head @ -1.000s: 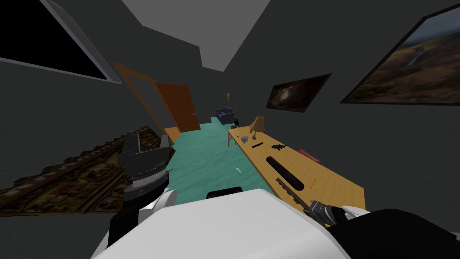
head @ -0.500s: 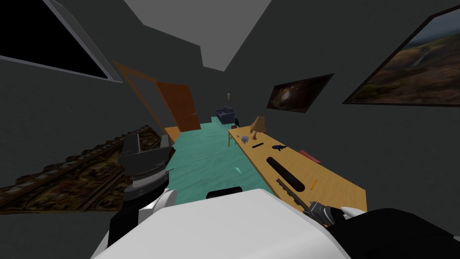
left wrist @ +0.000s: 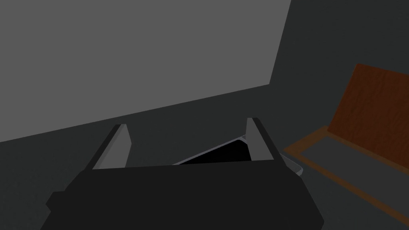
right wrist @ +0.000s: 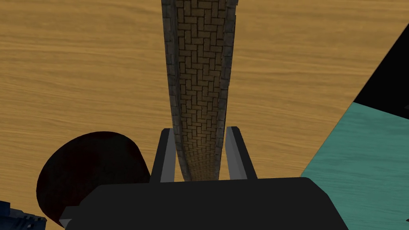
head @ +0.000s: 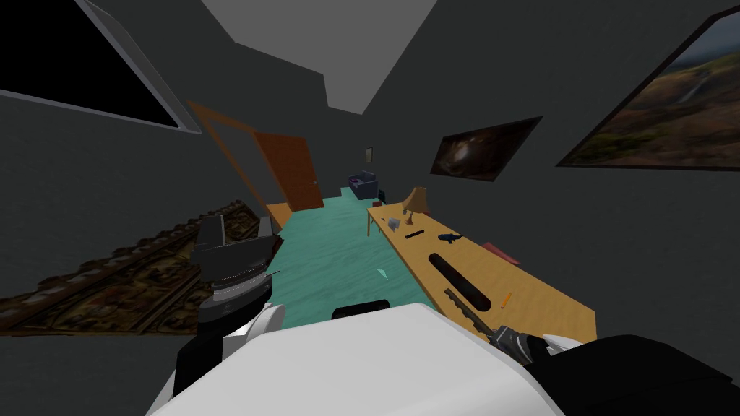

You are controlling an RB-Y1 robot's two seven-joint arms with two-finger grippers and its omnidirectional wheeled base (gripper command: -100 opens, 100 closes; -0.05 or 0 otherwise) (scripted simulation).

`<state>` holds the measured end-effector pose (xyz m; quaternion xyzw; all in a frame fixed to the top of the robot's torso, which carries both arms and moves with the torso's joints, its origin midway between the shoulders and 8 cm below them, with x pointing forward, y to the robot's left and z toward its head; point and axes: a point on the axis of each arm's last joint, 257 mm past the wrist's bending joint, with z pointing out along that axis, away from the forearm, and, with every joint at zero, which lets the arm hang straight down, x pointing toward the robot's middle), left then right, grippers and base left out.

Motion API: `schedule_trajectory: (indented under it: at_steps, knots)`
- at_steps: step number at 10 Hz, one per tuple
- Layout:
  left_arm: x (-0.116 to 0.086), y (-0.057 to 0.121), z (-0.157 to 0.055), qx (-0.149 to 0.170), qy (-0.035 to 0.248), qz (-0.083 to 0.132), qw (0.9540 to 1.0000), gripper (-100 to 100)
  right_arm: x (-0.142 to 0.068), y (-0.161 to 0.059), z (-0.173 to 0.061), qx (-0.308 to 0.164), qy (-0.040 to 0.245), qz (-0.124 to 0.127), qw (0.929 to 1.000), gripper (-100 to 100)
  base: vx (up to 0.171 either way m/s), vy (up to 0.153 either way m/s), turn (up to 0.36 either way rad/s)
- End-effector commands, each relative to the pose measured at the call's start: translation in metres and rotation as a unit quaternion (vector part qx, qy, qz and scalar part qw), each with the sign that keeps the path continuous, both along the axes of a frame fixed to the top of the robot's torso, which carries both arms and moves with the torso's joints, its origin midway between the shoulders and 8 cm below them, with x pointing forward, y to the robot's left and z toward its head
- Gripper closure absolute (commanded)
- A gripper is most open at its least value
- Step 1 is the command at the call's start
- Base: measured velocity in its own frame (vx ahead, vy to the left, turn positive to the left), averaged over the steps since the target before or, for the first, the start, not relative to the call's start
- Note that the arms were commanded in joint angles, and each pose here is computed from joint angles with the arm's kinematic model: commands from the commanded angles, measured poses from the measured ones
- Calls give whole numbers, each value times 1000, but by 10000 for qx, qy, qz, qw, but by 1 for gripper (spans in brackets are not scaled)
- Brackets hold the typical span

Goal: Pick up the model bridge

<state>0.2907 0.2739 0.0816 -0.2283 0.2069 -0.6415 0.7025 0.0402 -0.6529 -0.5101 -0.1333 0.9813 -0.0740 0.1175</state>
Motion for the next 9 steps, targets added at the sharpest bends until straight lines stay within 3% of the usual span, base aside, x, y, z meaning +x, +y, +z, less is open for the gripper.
schedule_trajectory:
  at_steps: [1, 3, 4, 5, 8, 9]
  knots:
    - [0, 0, 0, 0, 0, 0, 10000, 0, 0, 0, 0, 0, 0, 0, 10000, 100, 0, 0, 0]
    - [0, 0, 0, 0, 0, 0, 10000, 0, 0, 0, 0, -5, -1, -1, 10000, 100, 0, 0, 0]
    - [0, 0, 0, 0, 0, 0, 10000, 0, 0, 0, 0, -5, -1, -1, 10000, 0, 0, 0, 0]
    - [0, 0, 0, 0, 0, 0, 10000, 0, 2, -7, 9, -13, -6, 31, 10000, 100, -1, 28, -72]
    - [0, 0, 0, -1, 0, 0, 10000, 0, 3, -14, 18, -25, -7, 64, 10000, 100, -9, 50, -54]
    - [0, 0, 0, 0, 0, 0, 10000, 0, 2, -14, 18, -19, -5, 66, 10000, 0, -2, 6, -1]
